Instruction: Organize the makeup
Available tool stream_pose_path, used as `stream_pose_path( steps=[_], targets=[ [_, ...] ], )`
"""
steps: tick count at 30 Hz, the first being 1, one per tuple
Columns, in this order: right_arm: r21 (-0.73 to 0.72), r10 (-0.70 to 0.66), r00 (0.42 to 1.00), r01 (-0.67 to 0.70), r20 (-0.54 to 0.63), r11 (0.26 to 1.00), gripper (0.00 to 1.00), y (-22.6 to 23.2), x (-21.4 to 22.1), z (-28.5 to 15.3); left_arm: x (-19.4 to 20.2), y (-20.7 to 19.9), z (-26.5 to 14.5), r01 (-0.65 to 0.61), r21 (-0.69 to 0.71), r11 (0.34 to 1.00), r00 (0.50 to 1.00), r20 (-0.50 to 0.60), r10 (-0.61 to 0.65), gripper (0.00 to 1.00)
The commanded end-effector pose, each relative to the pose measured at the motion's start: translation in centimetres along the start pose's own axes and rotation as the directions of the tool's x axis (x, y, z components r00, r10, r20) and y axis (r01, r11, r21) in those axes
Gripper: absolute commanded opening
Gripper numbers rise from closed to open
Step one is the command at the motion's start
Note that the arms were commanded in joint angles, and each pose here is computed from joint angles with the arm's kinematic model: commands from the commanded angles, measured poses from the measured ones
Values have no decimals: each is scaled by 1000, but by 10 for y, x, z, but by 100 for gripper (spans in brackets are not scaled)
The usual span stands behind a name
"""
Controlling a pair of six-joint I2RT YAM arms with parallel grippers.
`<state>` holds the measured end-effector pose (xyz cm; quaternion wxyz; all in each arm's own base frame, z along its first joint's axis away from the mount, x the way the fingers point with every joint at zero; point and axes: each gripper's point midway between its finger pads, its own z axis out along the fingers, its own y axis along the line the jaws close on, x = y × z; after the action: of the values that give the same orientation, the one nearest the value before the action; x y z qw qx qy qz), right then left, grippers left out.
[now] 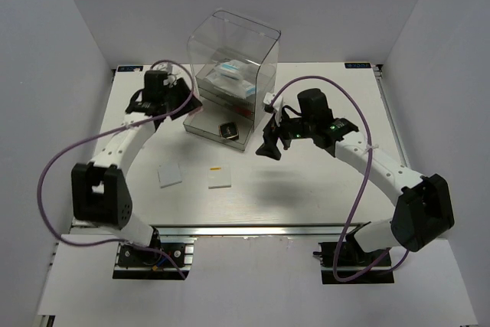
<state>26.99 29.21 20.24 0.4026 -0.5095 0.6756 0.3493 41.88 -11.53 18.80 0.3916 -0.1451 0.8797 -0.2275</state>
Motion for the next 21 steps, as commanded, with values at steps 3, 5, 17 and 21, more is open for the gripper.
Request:
stream_pose_path(
  steps=[3,5,17,21],
  targets=[
    [5,-30,998,30,55,1000,89,6,-16,-11,-6,-28,44,-11,0,1000,1000,-26,11,34],
    [14,-37,998,36,56,999,89,5,-16,-13,1,-19,60,-16,-50,999,999,-50,14,36],
    [21,-44,998,43,47,999,89,3,-7,-14,20,5,92,-57,-160,986,992,-119,38,64],
    [9,-46,998,46,31,999,89,3,-2,-11,21,3,93,-58,-152,987,992,-122,40,72]
  ],
)
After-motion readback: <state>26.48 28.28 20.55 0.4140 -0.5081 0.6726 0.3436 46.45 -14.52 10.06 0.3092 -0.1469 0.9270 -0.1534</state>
